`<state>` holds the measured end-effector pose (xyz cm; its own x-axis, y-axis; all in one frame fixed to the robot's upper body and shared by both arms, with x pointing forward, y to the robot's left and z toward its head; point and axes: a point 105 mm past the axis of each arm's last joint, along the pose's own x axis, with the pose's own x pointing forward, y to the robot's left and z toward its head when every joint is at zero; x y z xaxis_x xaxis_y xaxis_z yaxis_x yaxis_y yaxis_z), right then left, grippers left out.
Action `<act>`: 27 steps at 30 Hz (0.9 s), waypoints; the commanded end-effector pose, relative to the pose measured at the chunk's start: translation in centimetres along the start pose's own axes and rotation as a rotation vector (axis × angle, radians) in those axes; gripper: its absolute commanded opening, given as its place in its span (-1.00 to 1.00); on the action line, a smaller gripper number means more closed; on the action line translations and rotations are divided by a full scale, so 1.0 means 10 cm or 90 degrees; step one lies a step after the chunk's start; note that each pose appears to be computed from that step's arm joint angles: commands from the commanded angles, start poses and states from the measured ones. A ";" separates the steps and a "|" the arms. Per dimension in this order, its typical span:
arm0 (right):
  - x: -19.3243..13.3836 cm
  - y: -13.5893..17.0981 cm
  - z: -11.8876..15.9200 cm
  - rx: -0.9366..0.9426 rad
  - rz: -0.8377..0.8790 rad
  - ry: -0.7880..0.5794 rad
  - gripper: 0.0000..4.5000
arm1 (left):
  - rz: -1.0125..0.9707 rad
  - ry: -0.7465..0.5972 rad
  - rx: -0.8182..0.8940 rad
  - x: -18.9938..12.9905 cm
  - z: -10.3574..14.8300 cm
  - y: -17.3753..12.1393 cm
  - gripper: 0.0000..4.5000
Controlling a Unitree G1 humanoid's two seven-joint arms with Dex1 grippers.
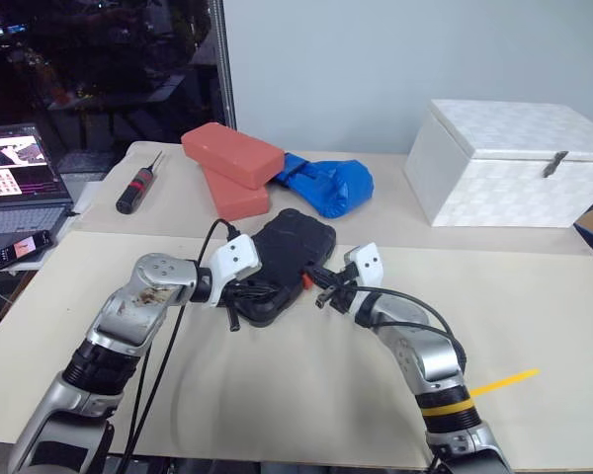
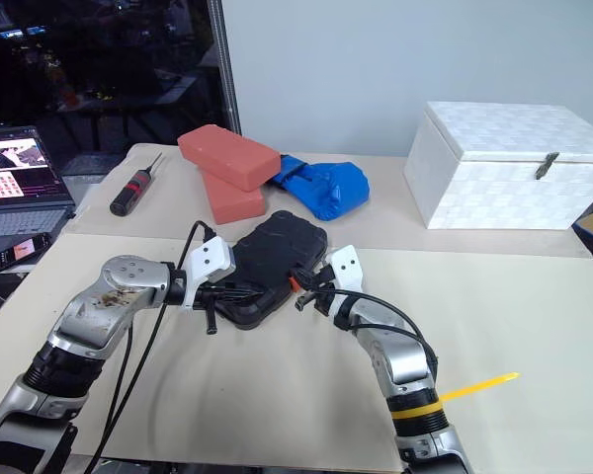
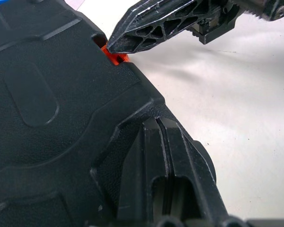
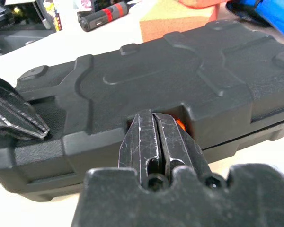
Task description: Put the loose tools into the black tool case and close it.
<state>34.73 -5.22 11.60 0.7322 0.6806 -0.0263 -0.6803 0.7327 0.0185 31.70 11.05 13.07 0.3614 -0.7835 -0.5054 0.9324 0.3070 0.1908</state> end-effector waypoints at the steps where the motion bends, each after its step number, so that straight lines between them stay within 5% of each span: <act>1: 0.03 0.01 -0.11 -0.006 0.000 0.026 -0.98 | -0.055 0.100 -0.091 0.17 -0.52 -0.22 -1.00; 14: -0.02 0.07 -0.56 -0.009 0.001 0.163 -0.98 | -0.050 0.107 -0.097 0.20 -0.54 -0.22 -1.00; 27: 0.00 -0.02 -0.72 -0.025 -0.015 0.246 -0.98 | -0.043 0.106 -0.098 0.19 -0.52 -0.20 -1.00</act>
<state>35.34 -4.18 10.18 0.7210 0.6710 -0.1728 -0.6890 0.7209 -0.0754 32.11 11.47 11.98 0.3817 -0.7568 -0.5306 0.9223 0.3491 0.1656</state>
